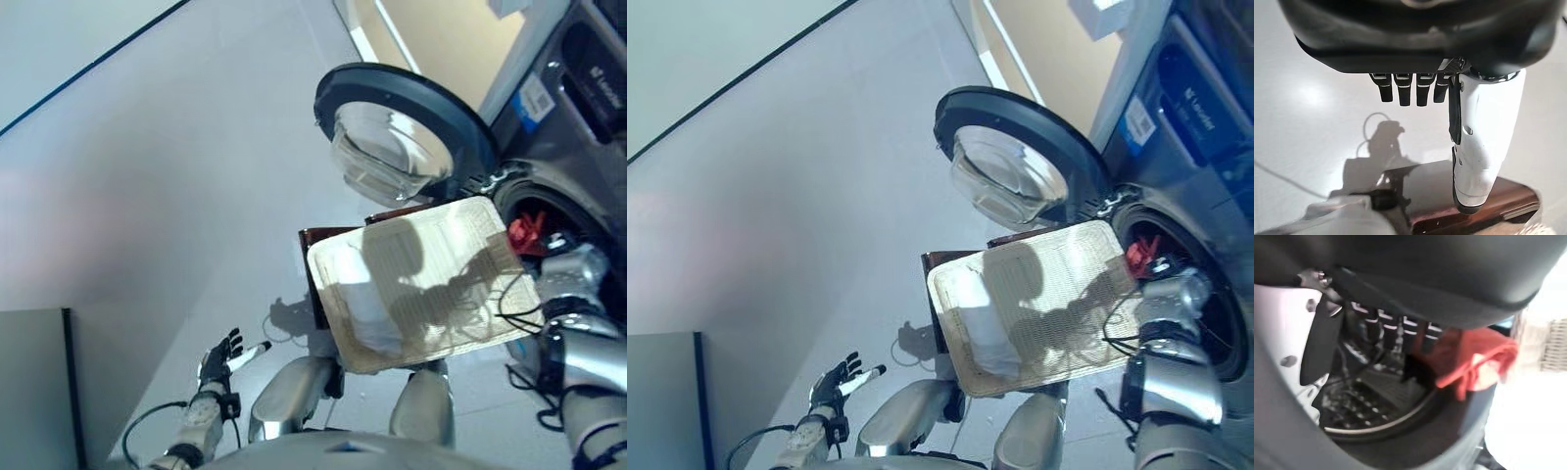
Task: Pick up the clothes and place them into the washing machine
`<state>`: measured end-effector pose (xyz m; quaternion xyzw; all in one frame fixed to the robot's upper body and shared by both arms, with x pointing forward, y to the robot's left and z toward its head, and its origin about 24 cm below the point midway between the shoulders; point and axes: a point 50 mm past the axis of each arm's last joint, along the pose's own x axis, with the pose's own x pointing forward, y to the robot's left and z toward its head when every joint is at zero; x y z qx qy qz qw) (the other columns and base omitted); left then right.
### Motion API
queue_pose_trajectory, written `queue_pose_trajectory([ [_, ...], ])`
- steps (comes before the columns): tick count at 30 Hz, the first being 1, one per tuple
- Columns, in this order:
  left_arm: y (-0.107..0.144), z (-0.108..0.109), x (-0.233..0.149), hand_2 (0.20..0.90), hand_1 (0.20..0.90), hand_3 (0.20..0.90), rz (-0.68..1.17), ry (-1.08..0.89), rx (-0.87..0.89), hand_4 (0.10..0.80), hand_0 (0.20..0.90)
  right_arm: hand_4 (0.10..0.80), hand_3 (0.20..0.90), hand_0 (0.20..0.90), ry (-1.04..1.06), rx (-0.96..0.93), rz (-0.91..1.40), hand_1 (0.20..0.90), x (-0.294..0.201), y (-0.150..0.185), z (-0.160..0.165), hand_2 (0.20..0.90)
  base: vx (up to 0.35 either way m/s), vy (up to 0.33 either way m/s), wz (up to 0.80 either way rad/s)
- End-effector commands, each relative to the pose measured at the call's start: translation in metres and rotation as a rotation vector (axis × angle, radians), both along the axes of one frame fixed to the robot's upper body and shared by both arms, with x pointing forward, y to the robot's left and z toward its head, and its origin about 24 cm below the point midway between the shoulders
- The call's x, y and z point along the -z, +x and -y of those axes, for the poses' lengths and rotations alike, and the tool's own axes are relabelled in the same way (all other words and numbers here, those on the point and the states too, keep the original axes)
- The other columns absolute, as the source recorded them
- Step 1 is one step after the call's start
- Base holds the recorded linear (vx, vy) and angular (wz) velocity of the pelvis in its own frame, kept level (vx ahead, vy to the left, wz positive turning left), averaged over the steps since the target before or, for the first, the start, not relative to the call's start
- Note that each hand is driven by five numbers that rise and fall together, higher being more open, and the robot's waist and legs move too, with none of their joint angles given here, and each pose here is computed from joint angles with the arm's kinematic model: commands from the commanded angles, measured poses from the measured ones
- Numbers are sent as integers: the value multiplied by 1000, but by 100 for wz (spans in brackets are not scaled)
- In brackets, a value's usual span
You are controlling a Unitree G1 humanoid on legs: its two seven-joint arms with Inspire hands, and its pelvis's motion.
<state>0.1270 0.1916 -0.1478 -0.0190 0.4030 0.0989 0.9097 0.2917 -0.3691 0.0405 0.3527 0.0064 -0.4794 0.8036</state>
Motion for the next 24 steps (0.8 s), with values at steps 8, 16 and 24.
queue_pose_trajectory([
  [8, -4, -35, -4, 900, 900, 900, -25, 147, 26, 800, 900, 800, 900, 900, 36, -305, -75, 900, 83, -10, -110, 900, -5, -84, 22],
  [16, 4, -51, -10, 900, 900, 900, -32, 234, 77, 800, 900, 800, 900, 900, 95, -492, -185, 900, 112, -20, -165, 900, 7, -18, 14],
  [24, 44, -50, -29, 900, 900, 900, 126, 251, 59, 800, 900, 800, 900, 900, 90, -576, -79, 900, 92, 4, -193, 900, -130, 14, 5],
])
